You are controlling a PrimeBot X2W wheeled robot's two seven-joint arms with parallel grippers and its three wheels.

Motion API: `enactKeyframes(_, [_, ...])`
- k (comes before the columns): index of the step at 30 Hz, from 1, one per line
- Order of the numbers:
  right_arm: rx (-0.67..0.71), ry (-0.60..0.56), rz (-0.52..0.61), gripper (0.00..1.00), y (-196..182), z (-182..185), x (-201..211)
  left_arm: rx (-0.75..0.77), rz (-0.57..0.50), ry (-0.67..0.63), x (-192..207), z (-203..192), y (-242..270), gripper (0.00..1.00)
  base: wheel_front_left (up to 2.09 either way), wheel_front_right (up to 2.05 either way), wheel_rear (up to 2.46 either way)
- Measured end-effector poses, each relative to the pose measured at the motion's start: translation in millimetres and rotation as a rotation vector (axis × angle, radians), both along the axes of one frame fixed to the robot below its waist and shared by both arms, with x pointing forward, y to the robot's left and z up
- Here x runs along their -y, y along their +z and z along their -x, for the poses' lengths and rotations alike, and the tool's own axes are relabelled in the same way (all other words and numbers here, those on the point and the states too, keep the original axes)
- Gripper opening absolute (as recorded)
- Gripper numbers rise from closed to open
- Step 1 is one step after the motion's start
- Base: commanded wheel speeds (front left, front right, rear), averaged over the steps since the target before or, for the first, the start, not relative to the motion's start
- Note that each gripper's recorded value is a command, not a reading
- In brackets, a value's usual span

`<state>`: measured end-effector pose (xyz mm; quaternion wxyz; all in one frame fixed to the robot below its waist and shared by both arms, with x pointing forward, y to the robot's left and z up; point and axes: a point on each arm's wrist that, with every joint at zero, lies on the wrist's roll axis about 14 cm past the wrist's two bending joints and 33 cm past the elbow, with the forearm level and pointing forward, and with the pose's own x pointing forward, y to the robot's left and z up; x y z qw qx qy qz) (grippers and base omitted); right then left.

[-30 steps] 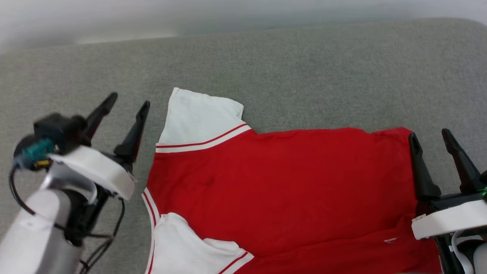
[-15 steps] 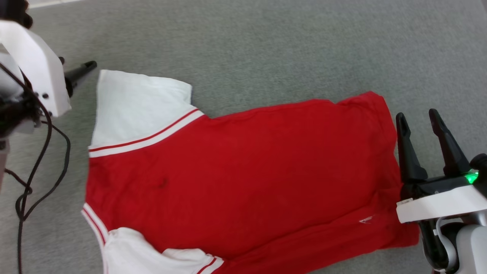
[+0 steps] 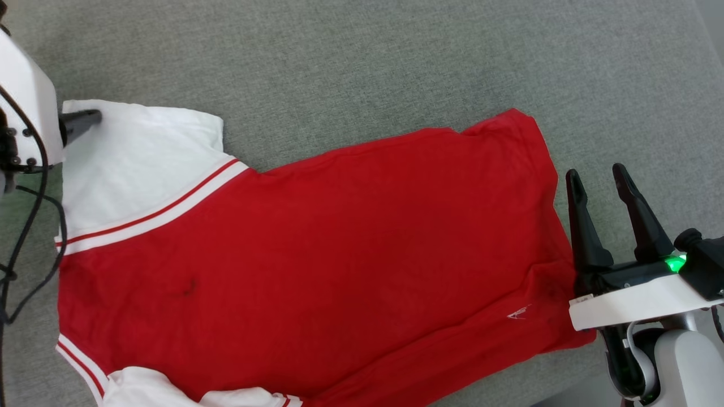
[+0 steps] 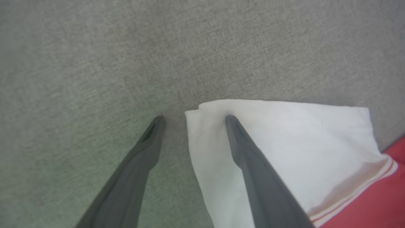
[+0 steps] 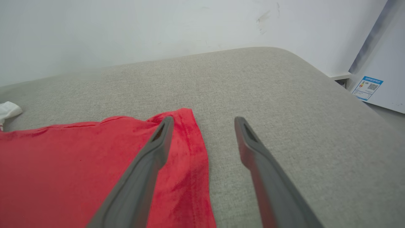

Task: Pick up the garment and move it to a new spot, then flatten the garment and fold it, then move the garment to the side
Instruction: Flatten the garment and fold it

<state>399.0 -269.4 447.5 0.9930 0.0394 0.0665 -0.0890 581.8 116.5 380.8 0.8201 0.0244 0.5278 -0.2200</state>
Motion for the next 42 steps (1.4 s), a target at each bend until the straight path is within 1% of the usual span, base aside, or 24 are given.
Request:
enactKeyframes(3, [-0.015, -0.009, 0.003, 1.00, -5, 2, 2, -0.019, -0.008, 0.009, -1, -1, -8, 1.00, 0.00, 0.00, 0.00])
enactKeyframes(4, [-0.017, -0.007, -0.001, 1.00, -6, 2, 0, -0.025, -0.008, 0.008, -1, 0, -10, 0.61, 0.00, 0.00, 0.00])
enactKeyframes(5, [-0.017, -0.004, -0.003, 1.00, -7, 2, -2, -0.034, -0.008, 0.000, -1, 1, -11, 0.00, 0.00, 0.00, 0.00])
enactKeyframes(8, [-0.018, -0.003, -0.008, 1.00, -8, 2, -3, -0.047, -0.008, -0.029, -2, 5, -13, 0.00, 0.00, 0.00, 0.00])
enactKeyframes(12, [-0.015, -0.002, -0.002, 1.00, -6, 0, -3, -0.006, 0.019, -0.030, 0, 6, -11, 0.00, 0.00, 0.00, 0.00])
enactKeyframes(16, [-0.005, 0.010, 0.018, 1.00, 4, -2, 0, 0.072, 0.061, -0.026, 4, 4, 4, 0.00, 0.00, 0.00, 0.00])
enactKeyframes(21, [-0.037, 0.051, 0.037, 1.00, 14, -5, 1, 0.216, 0.128, -0.046, 13, 4, 45, 0.00, 0.00, 0.00, 0.00])
enactKeyframes(24, [-0.128, 0.098, 0.084, 1.00, 11, -8, 6, 0.291, 0.132, -0.081, 15, 12, 67, 0.00, 0.00, 0.00, 0.00])
enactKeyframes(25, [-0.198, 0.136, 0.099, 1.00, 7, -13, 6, 0.337, 0.149, -0.092, 16, 19, 81, 0.00, 0.00, 0.00, 0.00])
enactKeyframes(28, [-0.314, 0.219, 0.099, 1.00, -1, -24, -5, 0.413, 0.143, -0.124, 14, 31, 100, 0.00, 0.00, 0.00, 0.00])
enactKeyframes(31, [-0.418, 0.272, 0.150, 1.00, -2, -36, -4, 0.453, 0.152, -0.152, 14, 48, 112, 0.00, 0.00, 0.00, 0.00])
enactKeyframes(34, [-0.538, 0.319, 0.155, 1.00, -10, -44, -10, 0.489, 0.143, -0.174, 10, 64, 121, 0.00, 0.00, 0.00, 0.00])
enactKeyframes(36, [-0.626, 0.347, 0.195, 1.00, -16, -48, -11, 0.526, 0.133, -0.191, 7, 73, 127, 0.00, 0.00, 0.00, 0.00])
enactKeyframes(37, [-0.654, 0.360, 0.228, 1.00, -17, -51, -11, 0.533, 0.135, -0.194, 6, 77, 129, 0.00, 0.00, 0.00, 0.00])
enactKeyframes(39, [-0.698, 0.378, 0.247, 1.00, -19, -60, -13, 0.535, 0.137, -0.197, 4, 87, 129, 0.00, 0.00, 0.00, 0.00])
enactKeyframes(42, [-0.785, 0.413, 0.282, 1.00, -33, -65, -18, 0.552, 0.139, -0.192, 0, 95, 131, 0.00, 0.00, 0.00, 0.00])
